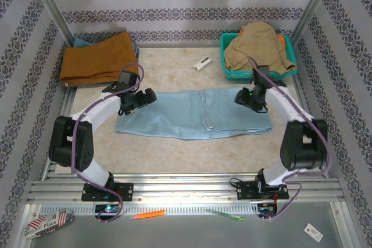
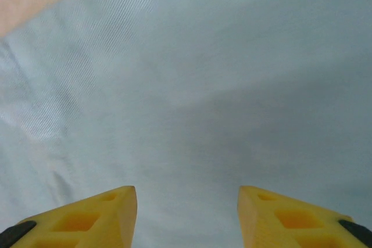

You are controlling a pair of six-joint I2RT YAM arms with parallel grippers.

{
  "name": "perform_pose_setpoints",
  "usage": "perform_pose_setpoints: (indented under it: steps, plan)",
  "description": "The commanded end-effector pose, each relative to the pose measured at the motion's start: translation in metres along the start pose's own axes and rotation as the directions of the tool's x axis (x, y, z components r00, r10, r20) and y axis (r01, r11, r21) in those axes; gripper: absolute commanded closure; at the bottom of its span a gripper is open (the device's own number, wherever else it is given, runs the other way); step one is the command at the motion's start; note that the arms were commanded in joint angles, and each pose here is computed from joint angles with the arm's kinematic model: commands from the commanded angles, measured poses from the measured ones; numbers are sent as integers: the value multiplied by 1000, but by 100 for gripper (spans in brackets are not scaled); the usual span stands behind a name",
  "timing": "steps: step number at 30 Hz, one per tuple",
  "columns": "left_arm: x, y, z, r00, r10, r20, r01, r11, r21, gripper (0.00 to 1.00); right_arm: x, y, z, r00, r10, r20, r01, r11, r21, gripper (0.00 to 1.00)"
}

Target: Fold and stack the trousers

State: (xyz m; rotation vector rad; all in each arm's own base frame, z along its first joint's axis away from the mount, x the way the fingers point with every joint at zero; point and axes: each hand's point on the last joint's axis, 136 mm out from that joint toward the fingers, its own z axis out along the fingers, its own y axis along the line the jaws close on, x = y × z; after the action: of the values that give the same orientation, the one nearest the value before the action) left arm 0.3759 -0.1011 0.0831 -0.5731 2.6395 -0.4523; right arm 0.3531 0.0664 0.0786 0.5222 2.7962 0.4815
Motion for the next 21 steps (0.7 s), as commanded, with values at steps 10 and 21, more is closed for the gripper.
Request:
perform_pose_setpoints:
  steps: [10, 21]
  plan:
    - [22, 61, 24, 989, -145, -40, 145, 989, 2, 0, 27, 28, -3, 989, 19, -150, -44, 985, -169, 52]
    - [0, 85, -24, 962, -267, 52, 269, 962, -52, 0, -43, -84, -49, 969, 245, 43, -249, 961, 122, 29]
